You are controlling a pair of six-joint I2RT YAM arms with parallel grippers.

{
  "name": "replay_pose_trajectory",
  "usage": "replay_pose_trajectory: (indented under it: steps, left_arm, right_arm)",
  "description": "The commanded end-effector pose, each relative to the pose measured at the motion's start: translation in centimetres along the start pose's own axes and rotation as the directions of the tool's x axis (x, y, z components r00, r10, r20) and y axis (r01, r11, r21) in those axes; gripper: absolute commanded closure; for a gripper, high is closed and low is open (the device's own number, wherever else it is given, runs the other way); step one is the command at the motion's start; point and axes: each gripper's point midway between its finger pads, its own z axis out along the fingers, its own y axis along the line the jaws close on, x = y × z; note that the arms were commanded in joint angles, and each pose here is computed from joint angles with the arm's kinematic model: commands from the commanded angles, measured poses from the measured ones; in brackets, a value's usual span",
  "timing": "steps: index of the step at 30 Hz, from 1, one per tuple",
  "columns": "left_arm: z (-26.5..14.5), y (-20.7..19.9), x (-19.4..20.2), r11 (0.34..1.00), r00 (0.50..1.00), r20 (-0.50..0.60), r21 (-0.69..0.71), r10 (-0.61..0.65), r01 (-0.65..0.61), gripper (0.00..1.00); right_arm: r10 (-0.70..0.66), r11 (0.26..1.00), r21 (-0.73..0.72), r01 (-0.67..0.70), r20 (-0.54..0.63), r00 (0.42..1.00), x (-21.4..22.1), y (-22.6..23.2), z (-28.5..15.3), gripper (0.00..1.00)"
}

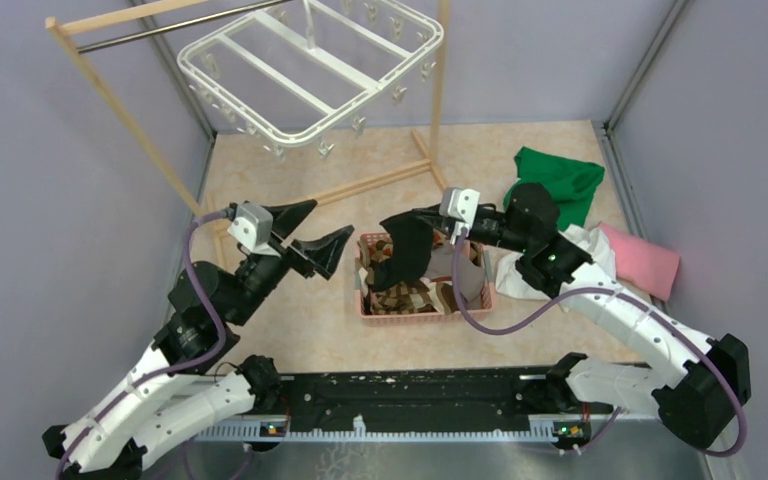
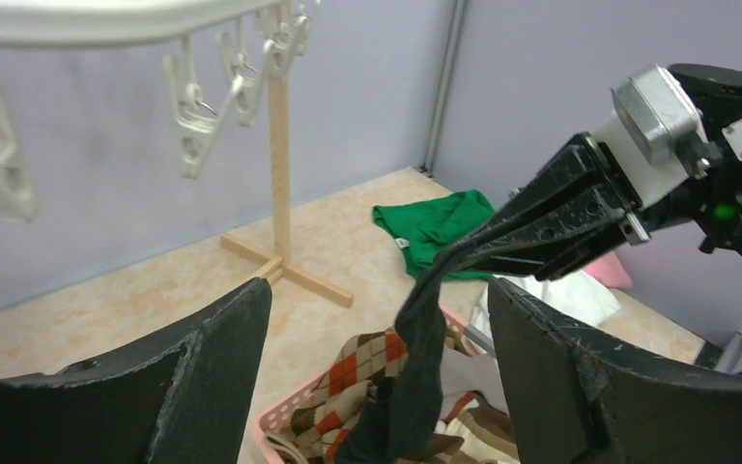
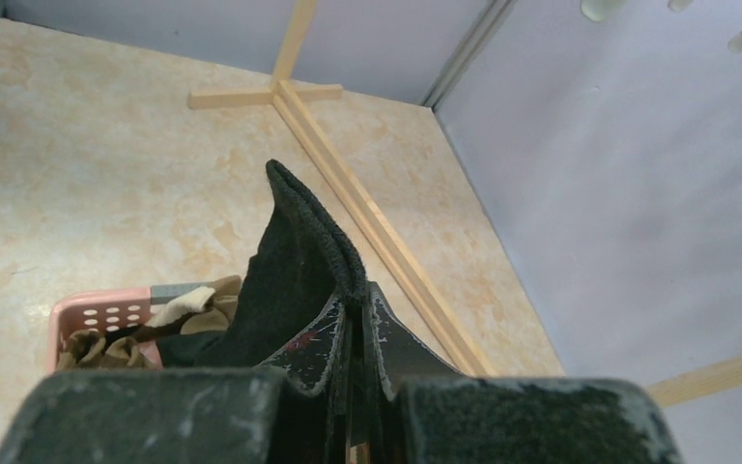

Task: Clip the socks to the hanger
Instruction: Adjust the sock.

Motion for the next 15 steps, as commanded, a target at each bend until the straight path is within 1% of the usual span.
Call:
replay_pose_trajectory:
  steps: [1, 3, 4, 8, 11, 15]
  left_arm:
    - [0.3, 1.4, -1.9, 0.992, 0.994, -0.036, -0.068, 0.1, -0.103, 0.11]
    - [0.5, 1.4, -2.3, 0.977, 0.978, -0.027, -0.044, 0.209, -0.21, 0.09]
    - [0.6, 1.5, -2.7, 0.965, 0.966, -0.005, -0.04, 0.258, -0.258, 0.08]
    - [1.2, 2.1, -3.7, 0.903, 0.901, 0.069, -0.071, 0.428, -0.424, 0.07]
    - [1.9, 2.5, -3.8, 0.869, 0.863, 0.107, -0.102, 0.494, -0.485, 0.09]
    - [2.6, 3.9, -4.1, 0.844, 0.842, 0.127, -0.205, 0.525, -0.495, 0.14]
  right_arm:
    - [0.008, 1.0, 0.015, -0.01, 0.118, 0.993, -4.1, -1.5, 0.5, 1.0]
    - [0.034, 0.999, 0.002, -0.035, 0.128, 0.991, -4.2, -1.3, 0.7, 1.0]
    - [0.044, 0.999, -0.006, -0.044, 0.135, 0.99, -4.3, -1.2, 0.8, 1.0]
    - [0.075, 0.997, -0.029, -0.072, 0.162, 0.984, -4.8, -0.9, 0.9, 1.0]
    - [0.093, 0.996, -0.029, -0.09, 0.169, 0.981, -4.9, -0.9, 1.0, 1.0]
    - [0.112, 0.994, -0.031, -0.108, 0.178, 0.978, -4.9, -0.8, 1.1, 1.0]
